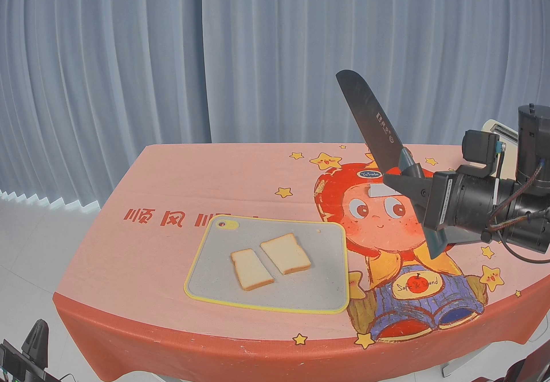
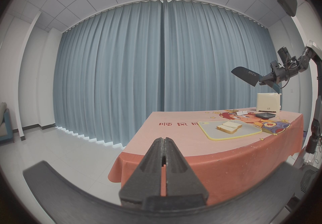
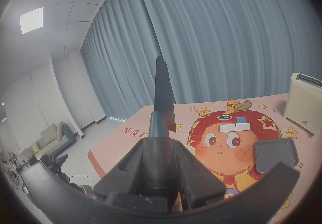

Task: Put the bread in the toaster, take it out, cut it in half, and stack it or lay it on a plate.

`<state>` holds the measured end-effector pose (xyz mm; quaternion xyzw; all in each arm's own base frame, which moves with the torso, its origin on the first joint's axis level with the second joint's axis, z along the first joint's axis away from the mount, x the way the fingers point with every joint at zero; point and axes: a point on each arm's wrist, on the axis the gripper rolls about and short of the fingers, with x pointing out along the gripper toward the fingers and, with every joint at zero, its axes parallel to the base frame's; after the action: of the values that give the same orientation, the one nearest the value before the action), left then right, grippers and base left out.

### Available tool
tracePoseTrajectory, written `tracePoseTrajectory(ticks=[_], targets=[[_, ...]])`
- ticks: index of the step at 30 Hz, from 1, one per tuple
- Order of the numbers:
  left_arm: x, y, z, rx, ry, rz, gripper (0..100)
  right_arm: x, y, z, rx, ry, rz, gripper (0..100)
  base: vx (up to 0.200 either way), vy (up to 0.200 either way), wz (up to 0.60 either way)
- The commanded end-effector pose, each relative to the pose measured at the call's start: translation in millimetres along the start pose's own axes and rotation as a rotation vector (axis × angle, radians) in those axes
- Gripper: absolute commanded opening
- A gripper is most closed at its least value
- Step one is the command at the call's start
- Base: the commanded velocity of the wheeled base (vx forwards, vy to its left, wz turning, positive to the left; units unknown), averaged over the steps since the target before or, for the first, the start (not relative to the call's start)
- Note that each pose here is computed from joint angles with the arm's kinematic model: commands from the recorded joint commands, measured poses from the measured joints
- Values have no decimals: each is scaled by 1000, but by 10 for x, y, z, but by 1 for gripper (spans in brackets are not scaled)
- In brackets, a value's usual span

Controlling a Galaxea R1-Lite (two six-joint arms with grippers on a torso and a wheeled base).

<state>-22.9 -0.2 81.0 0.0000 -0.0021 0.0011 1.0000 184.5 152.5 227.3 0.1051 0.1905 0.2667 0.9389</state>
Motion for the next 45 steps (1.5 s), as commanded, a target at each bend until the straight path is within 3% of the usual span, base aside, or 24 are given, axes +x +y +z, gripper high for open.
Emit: tracePoseTrajectory(ticks=[1, 45], targets=[[9, 0, -50, 0, 12, 1, 0, 40, -43, 1, 3, 4, -19, 0, 0, 0, 0], [9, 0, -50, 0, 12, 1, 0, 166, -188, 28, 24, 10, -79, 0, 0, 0, 0]])
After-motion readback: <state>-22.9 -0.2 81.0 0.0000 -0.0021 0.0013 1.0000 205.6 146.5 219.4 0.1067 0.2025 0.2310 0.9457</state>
